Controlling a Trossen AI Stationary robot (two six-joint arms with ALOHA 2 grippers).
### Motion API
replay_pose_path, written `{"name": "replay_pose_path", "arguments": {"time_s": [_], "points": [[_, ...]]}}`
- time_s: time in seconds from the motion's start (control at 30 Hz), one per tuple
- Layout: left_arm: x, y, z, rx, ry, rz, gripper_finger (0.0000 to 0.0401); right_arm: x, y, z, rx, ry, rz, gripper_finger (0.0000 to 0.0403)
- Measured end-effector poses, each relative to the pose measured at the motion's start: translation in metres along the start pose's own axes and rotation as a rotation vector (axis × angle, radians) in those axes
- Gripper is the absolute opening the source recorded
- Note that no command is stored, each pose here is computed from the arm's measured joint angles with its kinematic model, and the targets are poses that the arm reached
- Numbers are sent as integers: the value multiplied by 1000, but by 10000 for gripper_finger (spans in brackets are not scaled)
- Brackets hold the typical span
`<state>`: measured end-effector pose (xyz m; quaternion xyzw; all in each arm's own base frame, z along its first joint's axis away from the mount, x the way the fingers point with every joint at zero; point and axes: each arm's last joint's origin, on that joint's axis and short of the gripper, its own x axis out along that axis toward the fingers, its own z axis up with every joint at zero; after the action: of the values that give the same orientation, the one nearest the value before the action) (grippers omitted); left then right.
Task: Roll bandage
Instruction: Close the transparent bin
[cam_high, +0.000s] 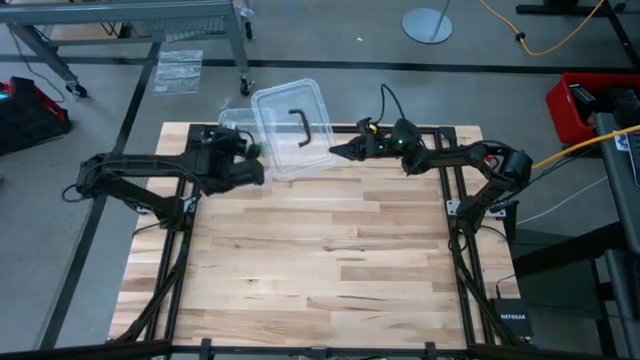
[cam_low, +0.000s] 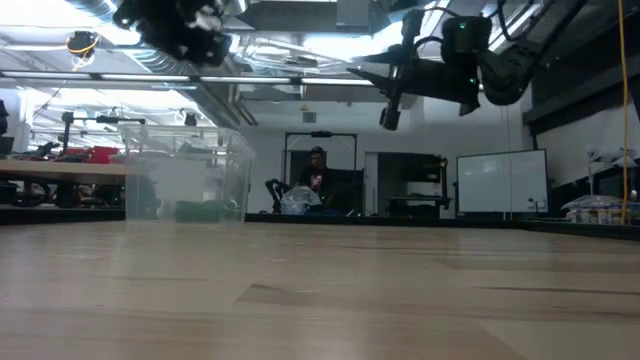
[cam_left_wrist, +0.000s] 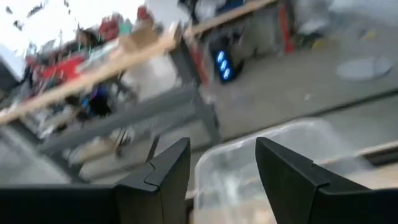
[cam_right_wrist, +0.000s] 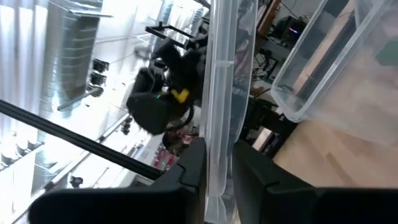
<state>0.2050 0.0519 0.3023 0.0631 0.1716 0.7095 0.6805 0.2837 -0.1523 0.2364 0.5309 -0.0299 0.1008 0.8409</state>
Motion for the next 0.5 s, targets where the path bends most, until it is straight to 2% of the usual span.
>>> {"name": "replay_pose_path", "arguments": {"time_s": [0.17,0.27,0.5], "points": [[19,17,-10,-10,192,49,175,4,3,4,-31,8,-7,54],[29,19,-18,16,302,58,175,5,5,6,-41,5,2,53],[51,10,-46,32,514,-10,175,6,7,8,-51,0,14,53]]}}
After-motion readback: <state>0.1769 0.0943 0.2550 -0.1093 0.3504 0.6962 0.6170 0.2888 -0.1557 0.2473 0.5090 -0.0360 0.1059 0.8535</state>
